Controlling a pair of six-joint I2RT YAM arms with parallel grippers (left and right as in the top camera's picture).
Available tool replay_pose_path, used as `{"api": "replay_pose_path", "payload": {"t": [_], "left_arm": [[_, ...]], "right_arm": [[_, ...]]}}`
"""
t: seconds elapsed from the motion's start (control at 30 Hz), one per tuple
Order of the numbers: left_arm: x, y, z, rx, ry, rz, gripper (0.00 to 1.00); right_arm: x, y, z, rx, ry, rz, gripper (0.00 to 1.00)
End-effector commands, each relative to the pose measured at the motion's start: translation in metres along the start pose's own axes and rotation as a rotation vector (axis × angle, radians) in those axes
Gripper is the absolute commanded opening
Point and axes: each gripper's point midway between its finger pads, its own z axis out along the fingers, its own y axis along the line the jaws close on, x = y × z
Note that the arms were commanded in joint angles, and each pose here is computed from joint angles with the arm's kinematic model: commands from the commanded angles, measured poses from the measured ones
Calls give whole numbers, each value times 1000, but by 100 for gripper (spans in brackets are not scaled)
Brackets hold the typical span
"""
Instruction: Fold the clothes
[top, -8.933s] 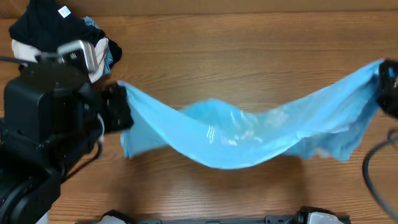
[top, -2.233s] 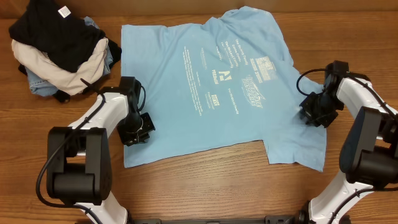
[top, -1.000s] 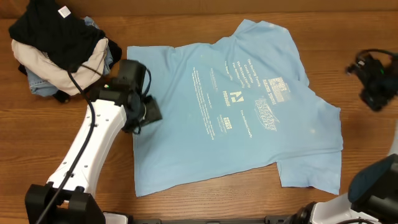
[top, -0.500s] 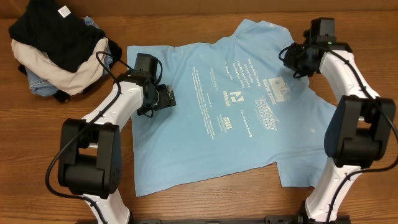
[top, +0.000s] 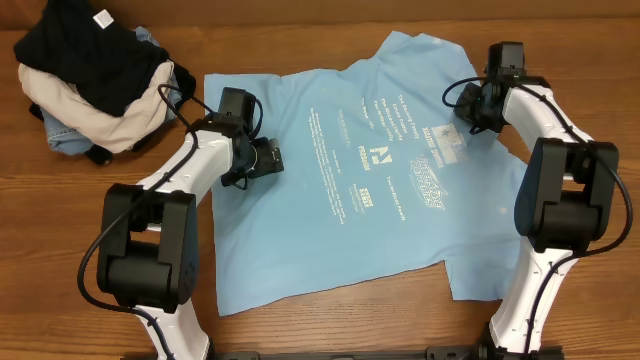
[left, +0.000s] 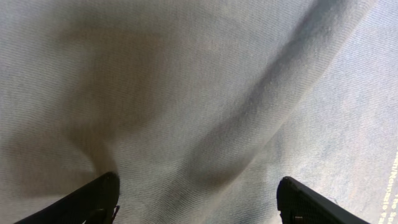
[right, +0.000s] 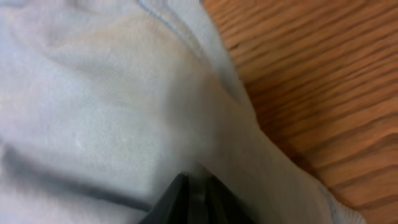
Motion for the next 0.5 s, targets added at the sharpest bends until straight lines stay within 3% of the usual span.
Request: {"api": "replay_pose_path", "payload": {"t": [0.0, 0.2, 0.3, 0.4, 0.47], "left_arm": [[7, 0, 10, -4, 38, 17, 84], [7, 0, 10, -5, 39, 18, 85], [7, 0, 10, -4, 38, 23, 85], [7, 1, 10, -8, 37, 60, 89], [5, 5, 10, -30, 27, 67, 90]], "right_arm": [[-3, -42, 19, 138, -11, 15, 15], [-27, -72, 17, 145, -70, 48, 15], [-31, -80, 16, 155, -80, 54, 24], [-41, -78, 6, 158, -89, 56, 72], [-56, -75, -13, 161, -98, 58, 78]]}}
